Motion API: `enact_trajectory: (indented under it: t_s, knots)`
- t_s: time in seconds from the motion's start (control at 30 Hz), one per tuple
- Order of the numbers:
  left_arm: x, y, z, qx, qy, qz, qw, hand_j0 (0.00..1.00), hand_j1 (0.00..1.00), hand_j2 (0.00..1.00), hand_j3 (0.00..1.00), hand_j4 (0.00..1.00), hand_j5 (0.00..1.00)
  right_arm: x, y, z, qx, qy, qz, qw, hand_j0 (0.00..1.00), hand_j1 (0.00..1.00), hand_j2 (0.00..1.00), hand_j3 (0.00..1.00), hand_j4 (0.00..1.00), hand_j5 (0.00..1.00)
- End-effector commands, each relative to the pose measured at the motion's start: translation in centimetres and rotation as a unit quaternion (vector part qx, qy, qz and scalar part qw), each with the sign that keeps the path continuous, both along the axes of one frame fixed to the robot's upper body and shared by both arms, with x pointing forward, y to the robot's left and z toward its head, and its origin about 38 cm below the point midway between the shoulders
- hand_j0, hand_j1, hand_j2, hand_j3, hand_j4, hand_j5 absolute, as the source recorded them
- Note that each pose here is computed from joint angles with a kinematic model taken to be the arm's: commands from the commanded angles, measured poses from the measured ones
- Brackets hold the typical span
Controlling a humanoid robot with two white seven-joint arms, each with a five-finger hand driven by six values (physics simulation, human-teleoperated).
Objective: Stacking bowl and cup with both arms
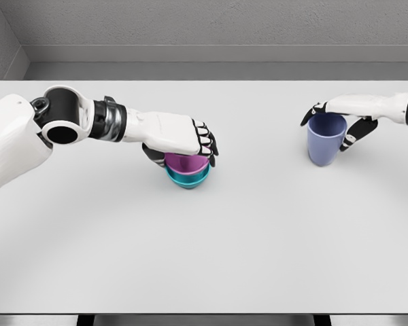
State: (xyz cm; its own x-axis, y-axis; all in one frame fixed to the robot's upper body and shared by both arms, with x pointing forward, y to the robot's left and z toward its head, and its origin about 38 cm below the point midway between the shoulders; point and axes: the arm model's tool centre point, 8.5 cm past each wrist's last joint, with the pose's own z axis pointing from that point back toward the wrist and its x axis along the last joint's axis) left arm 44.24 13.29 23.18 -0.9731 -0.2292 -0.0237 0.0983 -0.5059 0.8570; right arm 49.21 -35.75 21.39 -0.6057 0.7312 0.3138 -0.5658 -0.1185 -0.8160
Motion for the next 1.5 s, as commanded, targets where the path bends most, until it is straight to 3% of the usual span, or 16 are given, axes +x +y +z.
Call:
enact_trajectory:
  t_s: [0.0, 0.17, 0.2, 0.23, 0.67, 0.8, 0.9, 1.0, 1.07, 1.13, 1.2, 1.3, 1.33, 1.4, 1.47]
  knots:
    - [0.0, 0.0, 0.0, -0.002, 0.002, 0.002, 1.0000, 0.73, 0.73, 0.73, 0.73, 0.73, 0.73, 0.0, 0.0, 0.1, 0.003, 0.000, -0.001, 1.0000, 0.71, 0.71, 0.71, 0.71, 0.71, 0.71]
    - [0.0, 0.0, 0.0, -0.001, 0.001, 0.002, 1.0000, 0.82, 0.82, 0.82, 0.82, 0.82, 0.82, 0.2, 0.1, 0.6, 0.004, -0.005, 0.000, 1.0000, 0.71, 0.71, 0.71, 0.71, 0.71, 0.71]
    - [0.0, 0.0, 0.0, -0.002, 0.001, 0.001, 1.0000, 0.87, 0.87, 0.87, 0.87, 0.87, 0.87, 0.2, 0.1, 0.7, 0.003, -0.006, 0.001, 1.0000, 0.71, 0.71, 0.71, 0.71, 0.71, 0.71]
    - [0.1, 0.0, 0.1, -0.002, 0.000, 0.003, 1.0000, 0.99, 0.99, 0.99, 0.99, 0.99, 0.99, 0.2, 0.2, 0.7, 0.004, -0.006, 0.001, 1.0000, 0.71, 0.71, 0.71, 0.71, 0.71, 0.71]
    - [0.2, 0.4, 0.5, -0.004, -0.003, 0.006, 1.0000, 1.00, 1.00, 1.00, 1.00, 1.00, 1.00, 0.5, 0.1, 2.0, 0.004, -0.019, 0.001, 0.9998, 0.71, 0.71, 0.71, 0.71, 0.71, 0.71]
    - [-0.1, 1.4, 3.3, -0.028, -0.030, 0.007, 0.9991, 1.00, 1.00, 1.00, 1.00, 1.00, 1.00, 0.5, 0.2, 2.1, 0.006, -0.021, 0.001, 0.9998, 0.71, 0.71, 0.71, 0.71, 0.71, 0.71]
    - [0.0, 2.9, 4.2, -0.043, -0.023, 0.021, 0.9986, 1.00, 1.00, 1.00, 1.00, 1.00, 1.00, 0.5, 0.8, 2.5, 0.009, -0.026, 0.010, 0.9996, 0.71, 0.71, 0.71, 0.71, 0.71, 0.71]
    - [-0.2, 4.9, 7.8, -0.088, -0.038, 0.033, 0.9949, 1.00, 1.00, 1.00, 1.00, 1.00, 1.00, 0.6, 1.0, 2.9, 0.010, -0.030, 0.013, 0.9994, 0.71, 0.71, 0.71, 0.71, 0.71, 0.71]
    - [-0.1, 7.0, 10.1, -0.118, -0.045, 0.053, 0.9906, 1.00, 1.00, 1.00, 1.00, 1.00, 1.00, 0.6, 1.2, 3.0, 0.010, -0.031, 0.015, 0.9993, 0.71, 0.71, 0.71, 0.71, 0.71, 0.71]
    - [0.1, 10.0, 11.9, -0.123, -0.064, 0.084, 0.9868, 1.00, 1.00, 1.00, 1.00, 1.00, 1.00, 0.6, 1.7, 3.3, 0.012, -0.035, 0.023, 0.9990, 0.71, 0.71, 0.71, 0.71, 0.71, 0.71]
    - [0.3, 12.5, 12.4, -0.128, -0.073, 0.116, 0.9823, 1.00, 1.00, 1.00, 1.00, 1.00, 1.00, 0.7, 1.8, 3.6, 0.013, -0.038, 0.025, 0.9989, 0.71, 0.71, 0.71, 0.71, 0.71, 0.71]
    - [0.9, 17.6, 10.6, -0.143, -0.053, 0.187, 0.9704, 1.00, 1.00, 1.00, 1.00, 1.00, 1.00, 0.5, 2.6, 4.0, 0.018, -0.044, 0.036, 0.9982, 0.71, 0.71, 0.71, 0.71, 0.71, 0.71]
    - [1.3, 19.5, 9.8, -0.151, -0.043, 0.218, 0.9632, 1.00, 1.00, 1.00, 1.00, 1.00, 1.00, 0.6, 2.7, 4.5, 0.018, -0.050, 0.037, 0.9979, 0.71, 0.71, 0.71, 0.71, 0.71, 0.71]
    - [1.4, 20.7, 8.0, -0.172, -0.029, 0.240, 0.9549, 1.00, 1.00, 1.00, 1.00, 1.00, 1.00, 0.6, 2.8, 4.5, 0.019, -0.050, 0.039, 0.9978, 0.71, 0.71, 0.71, 0.71, 0.71, 0.71]
    - [1.2, 21.3, 7.6, -0.265, -0.058, 0.252, 0.9290, 1.00, 1.00, 1.00, 1.00, 1.00, 1.00, 0.5, 3.5, 5.1, 0.021, -0.056, 0.050, 0.9969, 0.71, 0.71, 0.71, 0.71, 0.71, 0.71]
